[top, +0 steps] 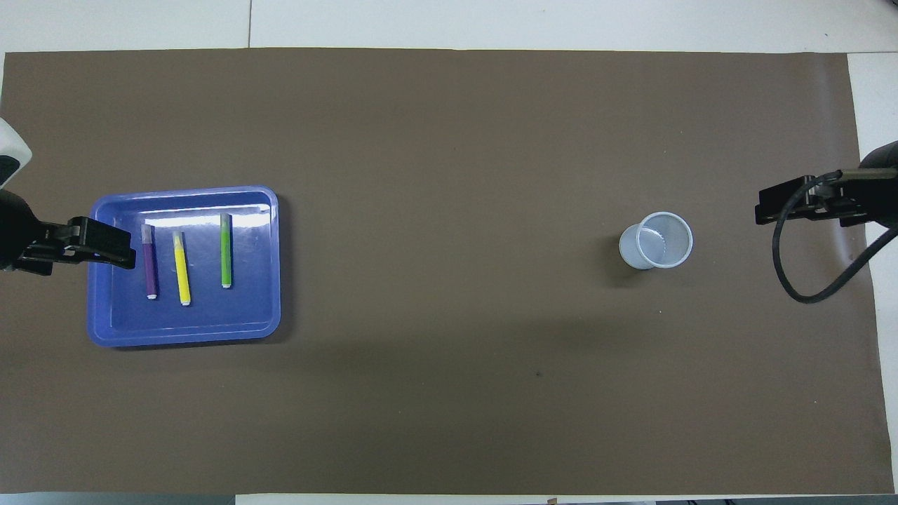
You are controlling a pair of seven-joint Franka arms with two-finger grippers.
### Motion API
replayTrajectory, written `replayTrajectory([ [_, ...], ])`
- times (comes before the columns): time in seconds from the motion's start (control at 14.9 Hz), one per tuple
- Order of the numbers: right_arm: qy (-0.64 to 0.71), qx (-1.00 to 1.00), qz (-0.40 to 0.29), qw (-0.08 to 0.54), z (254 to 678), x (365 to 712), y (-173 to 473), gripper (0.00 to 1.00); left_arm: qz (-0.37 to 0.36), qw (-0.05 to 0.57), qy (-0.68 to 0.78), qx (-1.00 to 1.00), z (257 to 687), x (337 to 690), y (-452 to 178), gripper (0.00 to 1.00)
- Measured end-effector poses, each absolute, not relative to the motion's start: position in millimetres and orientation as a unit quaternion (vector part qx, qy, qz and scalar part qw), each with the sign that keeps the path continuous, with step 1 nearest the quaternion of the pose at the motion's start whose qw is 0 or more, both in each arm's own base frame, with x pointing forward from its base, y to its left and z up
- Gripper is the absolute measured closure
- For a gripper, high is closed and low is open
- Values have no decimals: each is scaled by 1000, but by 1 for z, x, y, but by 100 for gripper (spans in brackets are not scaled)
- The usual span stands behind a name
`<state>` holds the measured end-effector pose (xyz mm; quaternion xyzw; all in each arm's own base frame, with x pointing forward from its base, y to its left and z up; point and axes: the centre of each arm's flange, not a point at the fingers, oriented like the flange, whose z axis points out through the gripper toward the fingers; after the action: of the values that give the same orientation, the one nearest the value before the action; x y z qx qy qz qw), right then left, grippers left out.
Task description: Transfer and insert pens with both arms
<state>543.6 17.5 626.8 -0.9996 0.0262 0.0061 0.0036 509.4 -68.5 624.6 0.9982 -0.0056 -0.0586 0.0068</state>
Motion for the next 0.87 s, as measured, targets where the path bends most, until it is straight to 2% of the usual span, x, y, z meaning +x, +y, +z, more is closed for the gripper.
replayTrajectory([
  [0.87, 26, -1000, 6, 4, 627, 544, 17, 0, -53, 8, -2, 999, 627, 511, -64, 0],
])
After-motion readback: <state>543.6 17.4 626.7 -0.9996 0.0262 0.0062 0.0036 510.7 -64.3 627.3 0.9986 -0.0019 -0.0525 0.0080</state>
